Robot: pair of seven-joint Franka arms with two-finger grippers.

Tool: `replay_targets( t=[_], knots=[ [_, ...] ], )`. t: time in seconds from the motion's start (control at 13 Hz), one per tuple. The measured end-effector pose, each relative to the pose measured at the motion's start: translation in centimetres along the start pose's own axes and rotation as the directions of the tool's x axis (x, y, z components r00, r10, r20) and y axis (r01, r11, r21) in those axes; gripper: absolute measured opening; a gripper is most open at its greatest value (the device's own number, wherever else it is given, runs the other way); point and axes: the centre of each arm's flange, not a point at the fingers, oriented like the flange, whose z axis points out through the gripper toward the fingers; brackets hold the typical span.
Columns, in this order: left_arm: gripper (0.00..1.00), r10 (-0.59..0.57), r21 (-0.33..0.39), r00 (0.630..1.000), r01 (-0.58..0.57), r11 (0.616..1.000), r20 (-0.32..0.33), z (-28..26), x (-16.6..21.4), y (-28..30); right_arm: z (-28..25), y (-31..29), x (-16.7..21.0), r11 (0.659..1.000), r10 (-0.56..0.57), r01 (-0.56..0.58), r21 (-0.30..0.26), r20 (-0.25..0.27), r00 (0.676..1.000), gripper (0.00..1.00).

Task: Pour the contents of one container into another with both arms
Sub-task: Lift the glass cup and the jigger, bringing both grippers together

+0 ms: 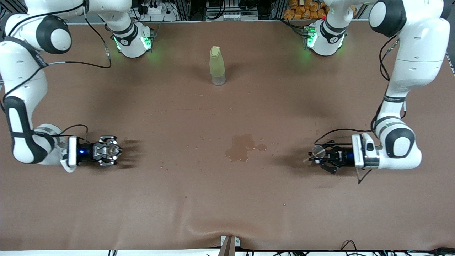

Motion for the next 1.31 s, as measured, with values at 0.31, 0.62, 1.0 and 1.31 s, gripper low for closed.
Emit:
replay_targets(
  t=[0.31, 0.62, 1.0, 1.31],
  knots=[
    [0.21, -0.048, 0.016, 0.999, 0.049, 0.999, -0.008, 8.1, 2.1, -0.9, 4.7, 2.0, 1.4, 0.999, 0.008, -0.010, 0.040, 0.036, 0.999, 0.14],
    [0.21, -0.072, 0.075, 0.997, 0.073, 0.994, -0.024, 15.2, 3.9, -1.0, 11.2, 3.0, 1.9, 0.994, 0.062, -0.064, 0.084, 0.033, 0.998, 0.14],
    [0.21, -0.110, 0.130, 0.994, 0.107, 0.986, 0.012, 23.4, 5.4, 0.4, 18.0, 3.4, 6.8, 0.996, 0.036, -0.038, 0.077, 0.029, 0.999, 0.14],
    [0.21, -0.109, 0.166, 0.991, 0.096, 0.981, 0.072, 27.5, 6.2, 1.6, 22.0, 0.0, 9.2, 0.995, 0.096, -0.096, 0.002, -0.007, 0.995, 0.14]
  ],
)
